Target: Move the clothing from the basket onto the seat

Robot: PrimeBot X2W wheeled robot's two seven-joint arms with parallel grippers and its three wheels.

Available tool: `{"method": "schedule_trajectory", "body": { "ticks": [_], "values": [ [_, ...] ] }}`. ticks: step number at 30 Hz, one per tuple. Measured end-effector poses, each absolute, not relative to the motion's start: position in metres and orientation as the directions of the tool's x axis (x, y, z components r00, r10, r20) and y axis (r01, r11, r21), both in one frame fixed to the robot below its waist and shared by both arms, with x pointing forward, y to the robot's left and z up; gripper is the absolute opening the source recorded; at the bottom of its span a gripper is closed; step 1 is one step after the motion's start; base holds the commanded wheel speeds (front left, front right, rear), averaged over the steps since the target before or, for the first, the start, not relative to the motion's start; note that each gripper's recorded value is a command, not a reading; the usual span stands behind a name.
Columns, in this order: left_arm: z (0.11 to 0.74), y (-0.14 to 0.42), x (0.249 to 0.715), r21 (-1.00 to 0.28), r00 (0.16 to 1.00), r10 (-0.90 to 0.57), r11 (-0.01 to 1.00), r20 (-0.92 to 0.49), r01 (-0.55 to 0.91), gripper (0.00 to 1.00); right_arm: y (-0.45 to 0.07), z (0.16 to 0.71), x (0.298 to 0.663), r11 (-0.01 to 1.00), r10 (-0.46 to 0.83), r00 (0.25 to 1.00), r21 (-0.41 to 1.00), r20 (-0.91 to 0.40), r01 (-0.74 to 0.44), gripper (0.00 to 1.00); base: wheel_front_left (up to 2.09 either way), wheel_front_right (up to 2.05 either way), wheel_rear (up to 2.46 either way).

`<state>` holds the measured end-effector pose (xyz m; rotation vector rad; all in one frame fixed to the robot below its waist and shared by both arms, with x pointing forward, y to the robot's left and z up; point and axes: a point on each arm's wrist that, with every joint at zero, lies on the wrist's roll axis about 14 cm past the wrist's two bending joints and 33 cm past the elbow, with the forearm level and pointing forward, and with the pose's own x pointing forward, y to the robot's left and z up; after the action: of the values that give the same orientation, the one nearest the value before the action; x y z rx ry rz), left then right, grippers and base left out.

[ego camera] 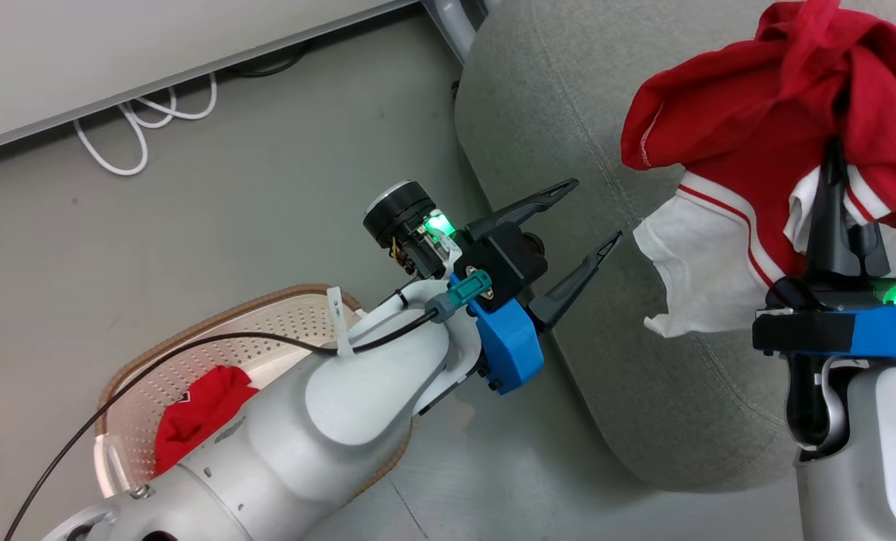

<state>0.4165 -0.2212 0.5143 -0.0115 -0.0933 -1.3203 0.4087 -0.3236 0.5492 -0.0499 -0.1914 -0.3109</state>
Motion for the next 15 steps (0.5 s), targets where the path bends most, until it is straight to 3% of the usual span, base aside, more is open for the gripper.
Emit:
{"method": "schedule_trajectory", "body": {
  "ticks": [8, 15],
  "values": [
    [0.501, -0.243, 0.398, 0.018, 0.155, -0.986, 0.157, 0.067, 0.988, 1.00, -0.350, 0.539, 0.383, 0.915, -0.389, 0.908, -0.044, 0.156, 0.400, 0.00, 0.00, 0.00, 0.00],
    [0.493, -0.251, 0.396, -0.002, 0.133, -0.989, 0.133, 0.066, 0.991, 1.00, -0.357, 0.534, 0.377, 0.903, -0.415, 0.899, -0.053, 0.139, 0.426, 0.00, 0.00, 0.00, 0.00]
  ]
}}
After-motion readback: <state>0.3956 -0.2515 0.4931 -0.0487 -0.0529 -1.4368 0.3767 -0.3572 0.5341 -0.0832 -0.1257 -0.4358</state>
